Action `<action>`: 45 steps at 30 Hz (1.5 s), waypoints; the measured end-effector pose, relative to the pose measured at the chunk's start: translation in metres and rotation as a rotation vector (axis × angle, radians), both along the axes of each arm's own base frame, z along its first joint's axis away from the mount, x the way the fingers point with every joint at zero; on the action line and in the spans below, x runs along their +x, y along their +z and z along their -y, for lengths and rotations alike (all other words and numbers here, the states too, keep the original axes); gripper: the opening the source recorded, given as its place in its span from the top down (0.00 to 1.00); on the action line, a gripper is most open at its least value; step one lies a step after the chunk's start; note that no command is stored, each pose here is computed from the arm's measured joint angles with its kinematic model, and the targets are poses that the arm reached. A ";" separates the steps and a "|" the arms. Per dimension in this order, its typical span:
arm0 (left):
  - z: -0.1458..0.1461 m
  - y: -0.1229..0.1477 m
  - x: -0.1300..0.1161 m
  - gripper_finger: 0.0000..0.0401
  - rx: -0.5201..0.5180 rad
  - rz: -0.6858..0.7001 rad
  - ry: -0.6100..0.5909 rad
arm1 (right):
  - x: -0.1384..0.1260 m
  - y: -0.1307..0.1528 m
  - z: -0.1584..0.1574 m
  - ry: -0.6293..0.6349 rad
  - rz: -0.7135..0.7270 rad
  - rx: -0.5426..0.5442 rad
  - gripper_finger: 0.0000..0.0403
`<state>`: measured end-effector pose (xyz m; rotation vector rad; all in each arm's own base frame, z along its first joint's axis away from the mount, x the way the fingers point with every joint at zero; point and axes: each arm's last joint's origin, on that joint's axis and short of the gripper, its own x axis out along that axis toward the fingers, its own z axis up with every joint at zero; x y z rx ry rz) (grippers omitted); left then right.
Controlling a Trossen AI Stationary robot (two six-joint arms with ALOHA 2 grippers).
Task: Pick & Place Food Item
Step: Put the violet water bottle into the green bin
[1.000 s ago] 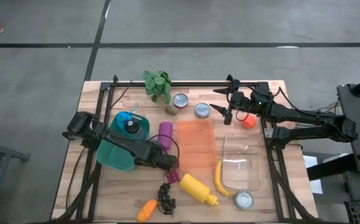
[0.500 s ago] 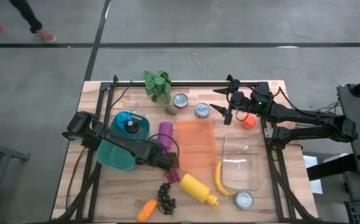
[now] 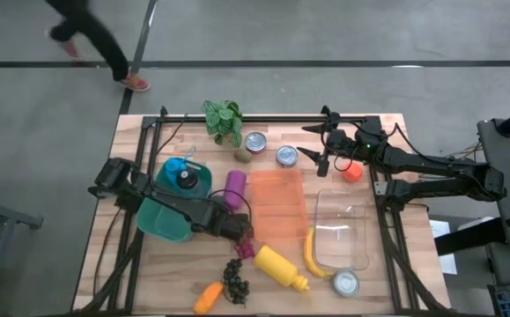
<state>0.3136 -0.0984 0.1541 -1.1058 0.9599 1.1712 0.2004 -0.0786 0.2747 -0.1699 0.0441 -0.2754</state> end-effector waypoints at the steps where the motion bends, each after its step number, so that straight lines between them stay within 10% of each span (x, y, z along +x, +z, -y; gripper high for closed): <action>1: 0.000 -0.001 0.000 0.45 0.003 0.003 0.000 | 0.000 0.000 0.000 0.000 0.000 0.000 0.24; 45: -0.001 0.002 0.001 0.45 0.002 0.048 -0.024 | 0.000 0.000 0.000 0.000 0.000 0.000 0.24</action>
